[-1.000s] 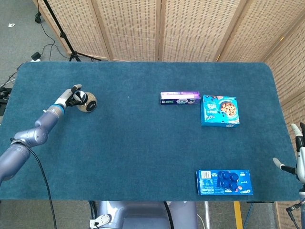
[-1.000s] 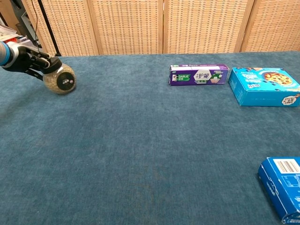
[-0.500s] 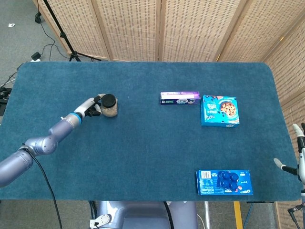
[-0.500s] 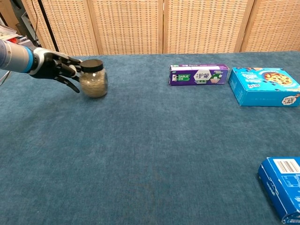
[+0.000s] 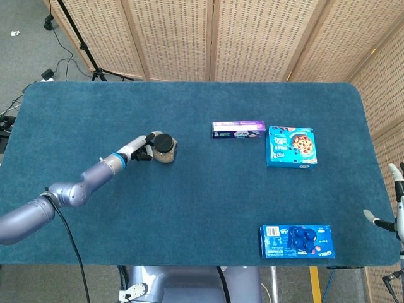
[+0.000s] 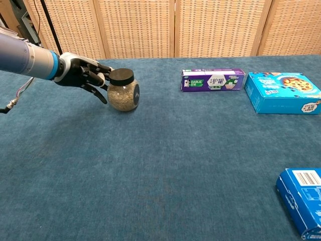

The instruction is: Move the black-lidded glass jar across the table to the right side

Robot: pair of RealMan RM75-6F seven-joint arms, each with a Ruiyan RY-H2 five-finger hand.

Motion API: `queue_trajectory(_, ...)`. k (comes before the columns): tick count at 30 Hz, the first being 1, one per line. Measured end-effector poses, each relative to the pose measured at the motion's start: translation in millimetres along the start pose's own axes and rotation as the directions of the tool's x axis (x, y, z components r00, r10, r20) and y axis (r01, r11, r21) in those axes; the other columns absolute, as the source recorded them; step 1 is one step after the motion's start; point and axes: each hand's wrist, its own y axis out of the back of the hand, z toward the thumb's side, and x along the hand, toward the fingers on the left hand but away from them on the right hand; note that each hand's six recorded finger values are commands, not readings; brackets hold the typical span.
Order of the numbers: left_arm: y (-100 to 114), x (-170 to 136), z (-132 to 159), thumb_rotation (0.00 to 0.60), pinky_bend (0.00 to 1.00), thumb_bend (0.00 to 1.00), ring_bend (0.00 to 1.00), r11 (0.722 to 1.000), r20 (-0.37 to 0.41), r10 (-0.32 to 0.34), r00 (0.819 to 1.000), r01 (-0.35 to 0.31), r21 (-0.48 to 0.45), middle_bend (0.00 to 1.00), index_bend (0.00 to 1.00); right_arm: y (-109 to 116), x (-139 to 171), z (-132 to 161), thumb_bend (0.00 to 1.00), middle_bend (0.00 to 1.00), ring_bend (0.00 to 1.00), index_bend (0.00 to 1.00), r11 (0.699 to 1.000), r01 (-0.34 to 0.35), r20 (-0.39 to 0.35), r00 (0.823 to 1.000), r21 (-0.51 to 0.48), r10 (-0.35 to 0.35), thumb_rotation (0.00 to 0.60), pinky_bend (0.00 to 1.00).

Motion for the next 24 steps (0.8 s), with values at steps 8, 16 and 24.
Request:
queue_trajectory(8,-29.5,2.3,20.6,0.600,0.30,1.00,0.16,0.998,0.039,-0.066,0.997,0.066,-0.002,0.09,0.01,1.1,-0.2,-0.5,0.00,0.00,0.00,0.00,1.000,0.003,0.001,1.000,-0.004,-0.003,0.600,0.00)
queue_trajectory(16,-66.4,6.2,47.8,0.600,0.30,1.00,0.16,0.989,0.078,-0.149,0.986,0.146,0.033,0.09,0.01,1.3,0.0,-0.3,0.00,0.00,0.00,0.00,1.000,0.000,-0.001,1.000,-0.007,-0.001,0.600,0.00)
queue_trajectory(24,-108.6,5.0,66.8,0.600,0.30,1.00,0.16,0.964,0.076,-0.255,0.964,0.248,0.096,0.09,0.01,3.2,0.0,-2.3,0.00,0.00,0.00,0.00,1.000,0.006,0.003,1.000,-0.012,-0.006,0.600,0.00)
